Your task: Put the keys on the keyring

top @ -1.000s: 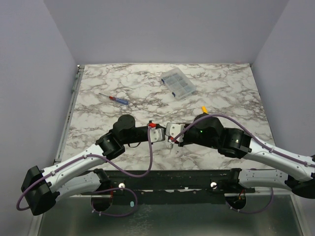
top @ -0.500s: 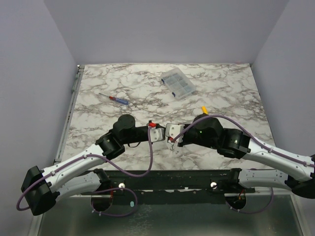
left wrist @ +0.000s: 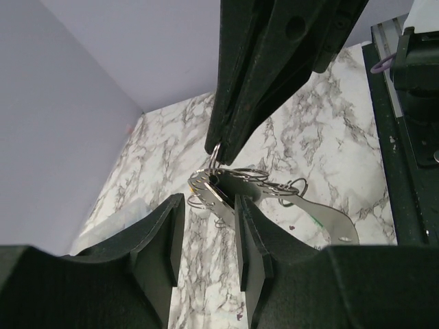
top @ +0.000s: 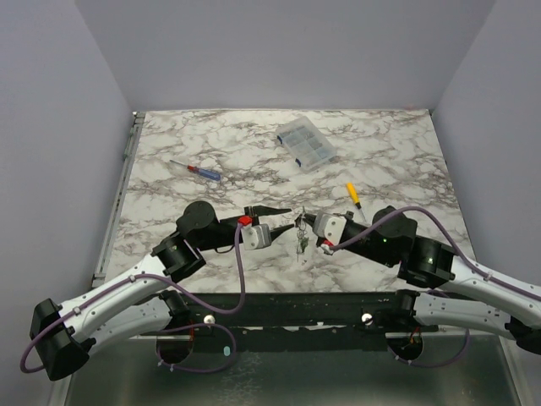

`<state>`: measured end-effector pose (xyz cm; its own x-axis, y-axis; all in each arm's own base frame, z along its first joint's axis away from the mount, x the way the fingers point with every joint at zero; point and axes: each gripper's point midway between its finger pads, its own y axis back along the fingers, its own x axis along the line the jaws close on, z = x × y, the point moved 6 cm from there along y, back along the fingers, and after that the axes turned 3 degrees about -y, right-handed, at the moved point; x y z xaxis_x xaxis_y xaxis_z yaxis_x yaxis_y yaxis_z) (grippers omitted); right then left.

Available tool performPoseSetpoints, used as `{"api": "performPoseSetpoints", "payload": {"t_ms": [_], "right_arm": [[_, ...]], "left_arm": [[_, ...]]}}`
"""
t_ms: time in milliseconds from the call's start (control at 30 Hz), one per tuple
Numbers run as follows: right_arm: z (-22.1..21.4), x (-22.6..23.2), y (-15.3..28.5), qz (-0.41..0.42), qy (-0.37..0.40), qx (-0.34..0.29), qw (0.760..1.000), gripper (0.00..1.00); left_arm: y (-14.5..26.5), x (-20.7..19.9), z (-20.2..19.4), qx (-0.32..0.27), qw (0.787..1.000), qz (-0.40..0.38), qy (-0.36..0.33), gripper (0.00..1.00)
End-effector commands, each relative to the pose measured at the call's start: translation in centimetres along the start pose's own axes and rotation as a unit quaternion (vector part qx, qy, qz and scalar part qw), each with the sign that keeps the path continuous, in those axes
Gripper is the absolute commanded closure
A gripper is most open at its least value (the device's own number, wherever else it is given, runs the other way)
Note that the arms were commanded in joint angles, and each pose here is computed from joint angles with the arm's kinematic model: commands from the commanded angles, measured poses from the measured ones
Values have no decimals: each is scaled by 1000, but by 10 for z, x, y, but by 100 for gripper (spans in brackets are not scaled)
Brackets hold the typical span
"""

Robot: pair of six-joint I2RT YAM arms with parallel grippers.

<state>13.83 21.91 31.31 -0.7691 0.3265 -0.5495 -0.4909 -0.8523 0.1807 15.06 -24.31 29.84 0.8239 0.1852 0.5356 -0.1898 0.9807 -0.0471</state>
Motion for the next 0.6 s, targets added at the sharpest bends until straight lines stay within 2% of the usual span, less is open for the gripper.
{"api": "performPoseSetpoints", "payload": {"t_ms": [0, 567], "right_arm": [[18, -6, 0, -23, -24, -61, 998, 99], [34, 1, 7, 12, -49, -115, 992, 99]], "left_arm": [[-2, -5, 0, -10, 1000, -16, -5, 59], [-2, -5, 4, -24, 1000, -16, -3, 59]]}}
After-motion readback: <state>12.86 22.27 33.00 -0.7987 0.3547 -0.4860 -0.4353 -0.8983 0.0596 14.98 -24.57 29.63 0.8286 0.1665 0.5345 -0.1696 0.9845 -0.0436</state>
